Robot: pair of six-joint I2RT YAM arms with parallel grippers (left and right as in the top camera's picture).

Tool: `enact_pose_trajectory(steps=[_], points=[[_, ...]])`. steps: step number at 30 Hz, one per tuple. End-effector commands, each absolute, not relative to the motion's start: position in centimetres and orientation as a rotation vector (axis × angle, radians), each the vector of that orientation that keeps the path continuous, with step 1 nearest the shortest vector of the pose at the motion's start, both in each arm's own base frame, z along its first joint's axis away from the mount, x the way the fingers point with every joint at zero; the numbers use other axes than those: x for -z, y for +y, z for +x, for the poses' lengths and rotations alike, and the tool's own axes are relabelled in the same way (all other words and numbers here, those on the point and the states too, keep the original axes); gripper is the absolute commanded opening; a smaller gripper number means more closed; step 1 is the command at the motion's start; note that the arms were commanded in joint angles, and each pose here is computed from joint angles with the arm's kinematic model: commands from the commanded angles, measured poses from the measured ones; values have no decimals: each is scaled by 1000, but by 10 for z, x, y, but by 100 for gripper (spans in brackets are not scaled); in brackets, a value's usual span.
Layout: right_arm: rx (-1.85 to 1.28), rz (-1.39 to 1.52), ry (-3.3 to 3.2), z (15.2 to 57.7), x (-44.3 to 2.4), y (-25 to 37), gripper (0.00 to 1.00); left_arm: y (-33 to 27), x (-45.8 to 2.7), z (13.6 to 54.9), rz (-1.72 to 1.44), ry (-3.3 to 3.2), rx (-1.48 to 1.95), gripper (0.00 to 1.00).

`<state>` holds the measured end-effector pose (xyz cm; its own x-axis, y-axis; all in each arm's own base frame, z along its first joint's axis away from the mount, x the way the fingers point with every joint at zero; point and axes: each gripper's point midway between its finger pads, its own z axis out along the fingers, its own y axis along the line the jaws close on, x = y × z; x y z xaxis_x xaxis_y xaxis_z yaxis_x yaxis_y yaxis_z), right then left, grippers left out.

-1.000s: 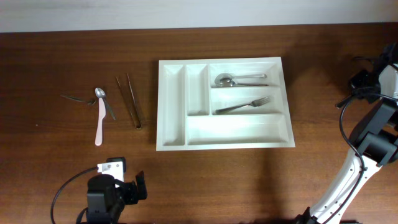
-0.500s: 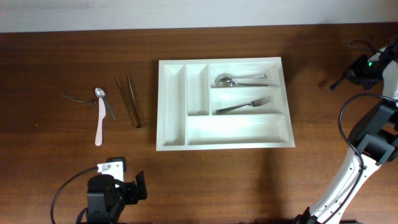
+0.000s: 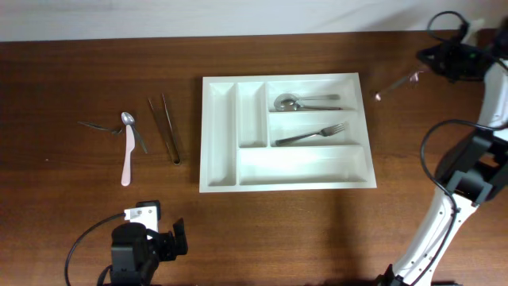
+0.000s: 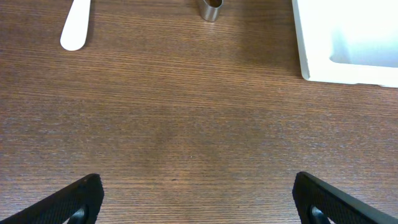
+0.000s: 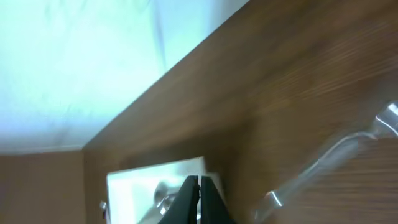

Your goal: Pack container

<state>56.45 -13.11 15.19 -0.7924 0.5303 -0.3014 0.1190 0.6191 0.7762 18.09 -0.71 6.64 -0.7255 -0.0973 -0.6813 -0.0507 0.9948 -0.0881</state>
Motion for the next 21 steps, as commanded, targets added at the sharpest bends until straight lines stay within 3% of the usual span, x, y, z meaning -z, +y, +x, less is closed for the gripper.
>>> enact_pose_trajectory(steps=[1,10,21], points=[[-1129,279,2354,567,-161,-76,4,-6,-73,183,-118,2365,81,99],[-952,249,2526,567,-133,-40,4,-6,-73,183,-118,2365,81,99],[-605,414,2710,541,-100,-100,5,-6,-73,183,-118,2365,81,99]])
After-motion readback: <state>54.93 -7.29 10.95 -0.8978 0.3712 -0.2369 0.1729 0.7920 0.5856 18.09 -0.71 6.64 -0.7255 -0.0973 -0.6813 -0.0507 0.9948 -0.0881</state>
